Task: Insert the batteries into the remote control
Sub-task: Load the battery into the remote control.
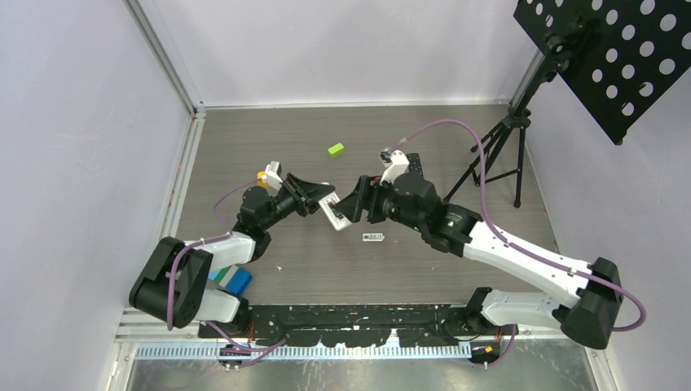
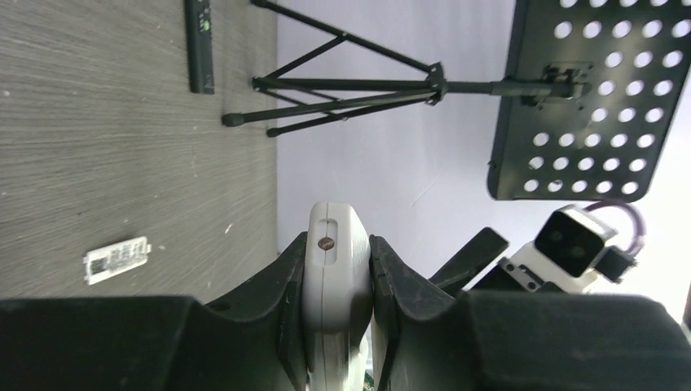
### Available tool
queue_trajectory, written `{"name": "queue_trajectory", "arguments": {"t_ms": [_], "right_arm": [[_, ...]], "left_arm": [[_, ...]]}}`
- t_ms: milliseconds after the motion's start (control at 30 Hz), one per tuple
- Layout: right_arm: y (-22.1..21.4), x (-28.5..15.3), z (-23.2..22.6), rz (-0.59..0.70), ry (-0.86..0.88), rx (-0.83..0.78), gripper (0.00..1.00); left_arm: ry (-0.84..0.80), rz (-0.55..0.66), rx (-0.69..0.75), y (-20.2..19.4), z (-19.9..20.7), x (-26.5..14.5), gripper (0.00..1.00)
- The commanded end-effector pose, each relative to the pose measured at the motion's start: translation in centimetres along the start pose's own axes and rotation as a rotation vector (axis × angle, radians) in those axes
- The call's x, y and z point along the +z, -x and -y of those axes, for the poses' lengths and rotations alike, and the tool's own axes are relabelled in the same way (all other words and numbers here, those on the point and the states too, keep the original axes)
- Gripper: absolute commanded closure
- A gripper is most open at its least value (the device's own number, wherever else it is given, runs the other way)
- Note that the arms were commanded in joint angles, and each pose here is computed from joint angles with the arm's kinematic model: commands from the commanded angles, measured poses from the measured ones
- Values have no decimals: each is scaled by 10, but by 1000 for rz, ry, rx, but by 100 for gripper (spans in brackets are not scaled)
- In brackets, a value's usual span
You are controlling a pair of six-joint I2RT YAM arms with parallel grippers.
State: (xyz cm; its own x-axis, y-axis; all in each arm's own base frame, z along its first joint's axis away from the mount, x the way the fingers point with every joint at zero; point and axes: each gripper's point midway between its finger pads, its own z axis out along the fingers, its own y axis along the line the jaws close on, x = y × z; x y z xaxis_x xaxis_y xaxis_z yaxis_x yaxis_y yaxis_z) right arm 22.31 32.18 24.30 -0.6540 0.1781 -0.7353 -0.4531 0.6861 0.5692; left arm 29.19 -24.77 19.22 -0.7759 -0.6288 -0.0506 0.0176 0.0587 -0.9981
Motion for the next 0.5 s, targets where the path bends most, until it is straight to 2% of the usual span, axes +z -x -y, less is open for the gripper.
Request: {"name": "queue_trajectory", "arguments": {"t_ms": [0,67,133,300,467], "right_arm": [[44,-19,-21,213,94,121,20],[45,-21,-18,240,97,173,9],[47,-22,-15,259,108,215,4],[59,-32,-33,311,226,306,1],[61,-27,-46,298,297,409,1]], "left_arm": [[-170,97,-31,14,56,-8,100],[-197,115,-79,17,67,-9,100],[-241,123,-132,20,79,-11,100],[-356,129,-271,22,102,-14,100],[-400,114,-265,17,114,-10,100]]}}
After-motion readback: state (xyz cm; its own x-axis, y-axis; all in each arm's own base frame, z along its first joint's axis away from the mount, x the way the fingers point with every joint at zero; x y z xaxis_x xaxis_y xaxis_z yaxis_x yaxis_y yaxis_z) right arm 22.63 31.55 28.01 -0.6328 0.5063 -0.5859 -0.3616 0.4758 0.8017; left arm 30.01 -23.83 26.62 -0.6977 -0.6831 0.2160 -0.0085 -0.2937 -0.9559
